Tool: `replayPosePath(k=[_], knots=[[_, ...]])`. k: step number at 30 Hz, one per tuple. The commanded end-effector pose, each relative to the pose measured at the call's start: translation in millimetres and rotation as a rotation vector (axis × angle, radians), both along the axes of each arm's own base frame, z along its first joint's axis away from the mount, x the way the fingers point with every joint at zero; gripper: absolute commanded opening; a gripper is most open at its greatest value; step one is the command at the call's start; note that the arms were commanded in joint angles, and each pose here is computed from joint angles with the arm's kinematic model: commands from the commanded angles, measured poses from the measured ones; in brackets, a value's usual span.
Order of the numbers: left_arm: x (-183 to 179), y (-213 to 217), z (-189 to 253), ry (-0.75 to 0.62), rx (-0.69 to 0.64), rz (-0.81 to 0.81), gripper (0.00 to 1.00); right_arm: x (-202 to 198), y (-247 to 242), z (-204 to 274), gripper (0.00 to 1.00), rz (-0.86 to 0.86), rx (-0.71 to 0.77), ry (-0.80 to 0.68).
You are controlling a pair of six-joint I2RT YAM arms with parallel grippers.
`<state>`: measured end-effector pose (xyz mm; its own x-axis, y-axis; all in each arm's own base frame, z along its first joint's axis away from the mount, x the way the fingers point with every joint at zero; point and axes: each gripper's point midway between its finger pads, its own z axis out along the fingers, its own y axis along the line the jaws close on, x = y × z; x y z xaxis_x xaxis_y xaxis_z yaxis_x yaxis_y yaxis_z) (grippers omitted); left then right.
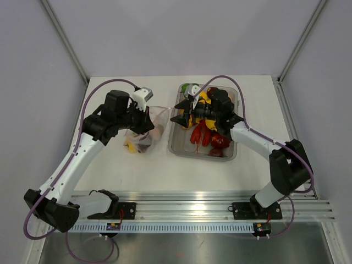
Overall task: Place the food in the zip-top bag and seal the zipper
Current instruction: Zip the zipper food storage bag at the center of the board.
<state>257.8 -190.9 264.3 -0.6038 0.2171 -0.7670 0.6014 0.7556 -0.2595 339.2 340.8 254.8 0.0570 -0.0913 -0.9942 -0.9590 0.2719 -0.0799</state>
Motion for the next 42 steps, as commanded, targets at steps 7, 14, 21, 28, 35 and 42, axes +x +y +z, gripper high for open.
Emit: replayPosePath(k=[7,14,21,28,35,42], knots=[[-1,-3,29,-0.086,-0.043,-0.038,0.00,-1,20,38,0.62,0.135,0.072,-0.095],[2,-3,29,-0.082,-0.045,-0.040,0.00,1,23,41,0.33,0.139,0.096,-0.074],[1,-2,32,-0.087,-0.049,-0.038,0.00,-1,25,36,0.21,0.162,0.094,-0.053],[6,2,27,-0.083,-0.032,-0.003,0.00,-8,25,49,0.00,0.189,0.122,-0.068],[31,20,62,-0.137,0.026,0.089,0.82,-15,25,57,0.00,0.209,0.144,-0.054],[49,-5,135,-0.401,-0.074,-0.042,0.82,-20,26,63,0.00,0.236,0.155,-0.040]])
